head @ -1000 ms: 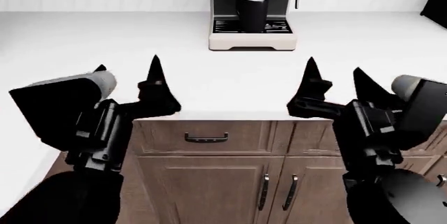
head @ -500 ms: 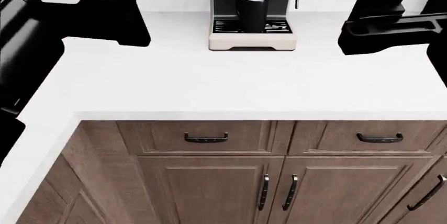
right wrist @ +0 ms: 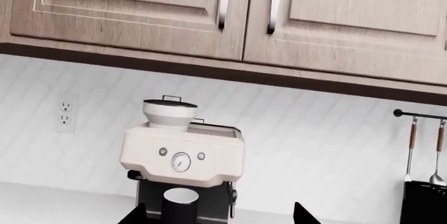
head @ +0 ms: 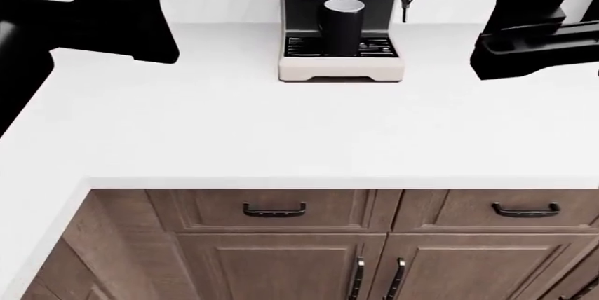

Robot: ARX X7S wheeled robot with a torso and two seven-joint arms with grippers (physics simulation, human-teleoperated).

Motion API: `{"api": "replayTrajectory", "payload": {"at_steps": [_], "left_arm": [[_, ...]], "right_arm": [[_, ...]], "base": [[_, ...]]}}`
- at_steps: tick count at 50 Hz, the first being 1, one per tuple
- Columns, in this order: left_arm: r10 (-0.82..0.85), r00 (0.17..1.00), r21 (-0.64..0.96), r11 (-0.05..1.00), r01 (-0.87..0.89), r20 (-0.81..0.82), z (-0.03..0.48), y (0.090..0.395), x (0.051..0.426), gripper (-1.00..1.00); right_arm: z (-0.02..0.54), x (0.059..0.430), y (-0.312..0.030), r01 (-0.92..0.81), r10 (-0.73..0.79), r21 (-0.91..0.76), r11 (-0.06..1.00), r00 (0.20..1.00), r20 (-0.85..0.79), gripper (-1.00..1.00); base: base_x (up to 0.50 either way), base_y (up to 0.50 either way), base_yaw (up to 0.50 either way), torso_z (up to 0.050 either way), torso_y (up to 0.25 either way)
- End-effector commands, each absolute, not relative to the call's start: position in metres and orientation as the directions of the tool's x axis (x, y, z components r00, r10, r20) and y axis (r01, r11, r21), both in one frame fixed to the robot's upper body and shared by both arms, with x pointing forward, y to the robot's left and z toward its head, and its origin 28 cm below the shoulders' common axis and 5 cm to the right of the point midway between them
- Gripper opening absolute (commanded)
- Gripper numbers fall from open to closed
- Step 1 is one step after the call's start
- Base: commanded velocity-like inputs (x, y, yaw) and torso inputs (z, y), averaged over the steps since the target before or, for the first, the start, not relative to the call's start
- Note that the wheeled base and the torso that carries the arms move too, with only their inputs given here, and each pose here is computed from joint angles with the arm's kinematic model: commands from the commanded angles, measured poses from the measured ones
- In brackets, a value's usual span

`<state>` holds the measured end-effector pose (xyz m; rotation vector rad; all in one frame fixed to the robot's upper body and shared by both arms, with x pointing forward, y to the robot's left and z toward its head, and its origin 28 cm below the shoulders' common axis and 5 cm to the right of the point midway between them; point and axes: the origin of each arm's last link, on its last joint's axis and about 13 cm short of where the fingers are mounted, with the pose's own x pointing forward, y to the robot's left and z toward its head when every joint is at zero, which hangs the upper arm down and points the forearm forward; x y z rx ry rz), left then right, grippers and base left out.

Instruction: Pick the mug from under the coffee machine dispenser and place it on the counter.

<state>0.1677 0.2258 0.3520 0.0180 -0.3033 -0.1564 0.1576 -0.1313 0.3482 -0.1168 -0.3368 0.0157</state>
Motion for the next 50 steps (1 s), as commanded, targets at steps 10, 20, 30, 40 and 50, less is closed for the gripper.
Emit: {"api": "replayTrajectory", "payload": {"at_steps": [10, 20, 30, 40, 50], "left_arm": [[-0.156, 0.943, 0.05, 0.988, 0.148, 0.292, 0.3533, 0.227, 0.166, 1.0], [-0.155, 0.944, 0.052, 0.988, 0.146, 0.29, 0.3527, 0.2274, 0.1659, 1.0], [-0.151, 0.945, 0.051, 0.988, 0.143, 0.291, 0.3509, 0.2277, 0.167, 1.0], [-0.15, 0.947, 0.052, 0.989, 0.141, 0.286, 0.3502, 0.228, 0.1665, 1.0], [-0.15, 0.946, 0.052, 0.989, 0.141, 0.287, 0.3512, 0.2283, 0.1661, 1.0]], "right_arm": [[0.3489, 0.155, -0.1332, 0.006, 0.035, -0.128, 0.992, 0.946, 0.321, 1.0], [0.3484, 0.1554, -0.1336, 0.008, 0.035, -0.133, 0.991, 0.948, 0.317, 1.0], [0.3454, 0.1579, -0.1332, 0.006, 0.037, -0.135, 0.991, 0.951, 0.309, 1.0], [0.3434, 0.1579, -0.1334, 0.006, 0.036, -0.139, 0.99, 0.953, 0.3, 1.0], [0.3446, 0.1563, -0.1345, 0.012, 0.031, -0.14, 0.99, 0.953, 0.301, 1.0]], "base": [[0.27, 0.0, 0.0, 0.0, 0.0], [0.28, 0.0, 0.0, 0.0, 0.0], [0.28, 0.0, 0.0, 0.0, 0.0], [0.28, 0.0, 0.0, 0.0, 0.002], [0.28, 0.0, 0.0, 0.0, 0.0]]}}
